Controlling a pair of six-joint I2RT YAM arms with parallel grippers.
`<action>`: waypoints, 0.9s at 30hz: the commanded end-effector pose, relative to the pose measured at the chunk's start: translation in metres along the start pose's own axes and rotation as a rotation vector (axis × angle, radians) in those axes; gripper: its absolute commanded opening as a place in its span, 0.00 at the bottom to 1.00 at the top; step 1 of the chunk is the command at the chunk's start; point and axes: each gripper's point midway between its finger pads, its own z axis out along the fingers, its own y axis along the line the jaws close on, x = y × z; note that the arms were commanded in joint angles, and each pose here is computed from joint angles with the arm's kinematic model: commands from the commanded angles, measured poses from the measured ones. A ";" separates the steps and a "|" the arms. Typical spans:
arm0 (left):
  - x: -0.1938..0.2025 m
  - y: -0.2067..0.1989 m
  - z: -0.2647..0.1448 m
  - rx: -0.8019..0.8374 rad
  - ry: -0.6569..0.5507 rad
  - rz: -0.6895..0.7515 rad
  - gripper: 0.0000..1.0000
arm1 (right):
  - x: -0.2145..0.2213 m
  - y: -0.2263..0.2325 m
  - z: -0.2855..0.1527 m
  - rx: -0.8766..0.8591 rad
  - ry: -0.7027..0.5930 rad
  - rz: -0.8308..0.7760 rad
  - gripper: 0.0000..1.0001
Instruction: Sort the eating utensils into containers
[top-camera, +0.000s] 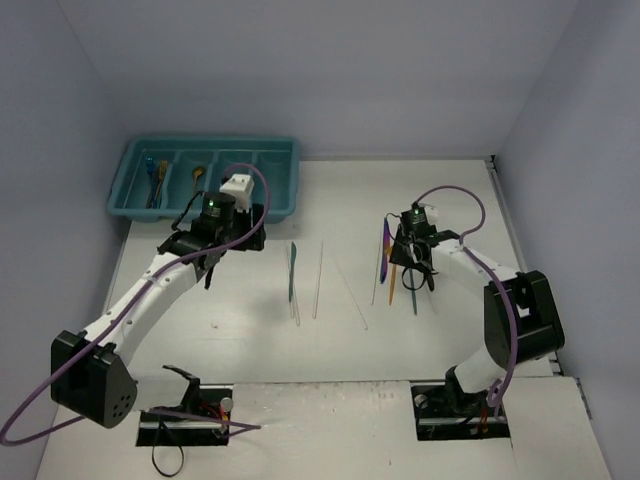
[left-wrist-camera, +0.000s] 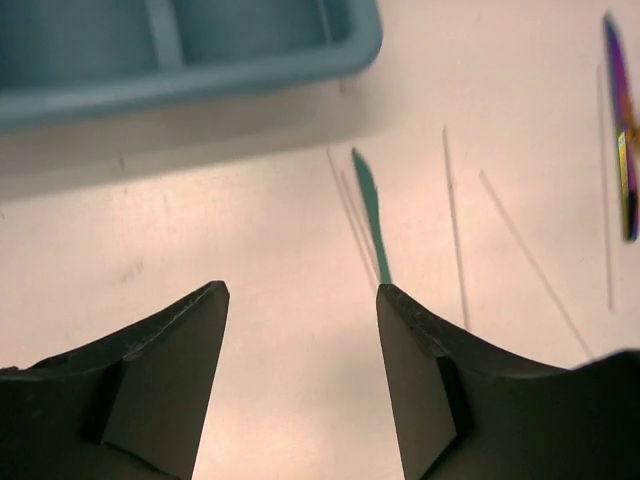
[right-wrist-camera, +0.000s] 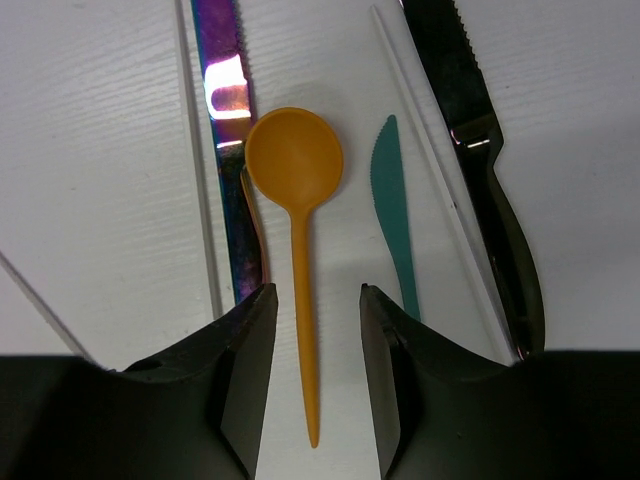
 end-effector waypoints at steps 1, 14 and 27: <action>0.018 -0.004 -0.025 0.025 -0.032 -0.049 0.58 | -0.019 0.005 0.006 0.023 -0.060 0.014 0.34; 0.061 -0.002 -0.048 0.043 0.007 -0.086 0.58 | 0.007 0.008 0.036 0.057 -0.002 -0.012 0.31; 0.039 -0.051 -0.054 0.172 -0.006 -0.090 0.58 | -0.008 0.006 0.015 0.057 -0.080 0.011 0.00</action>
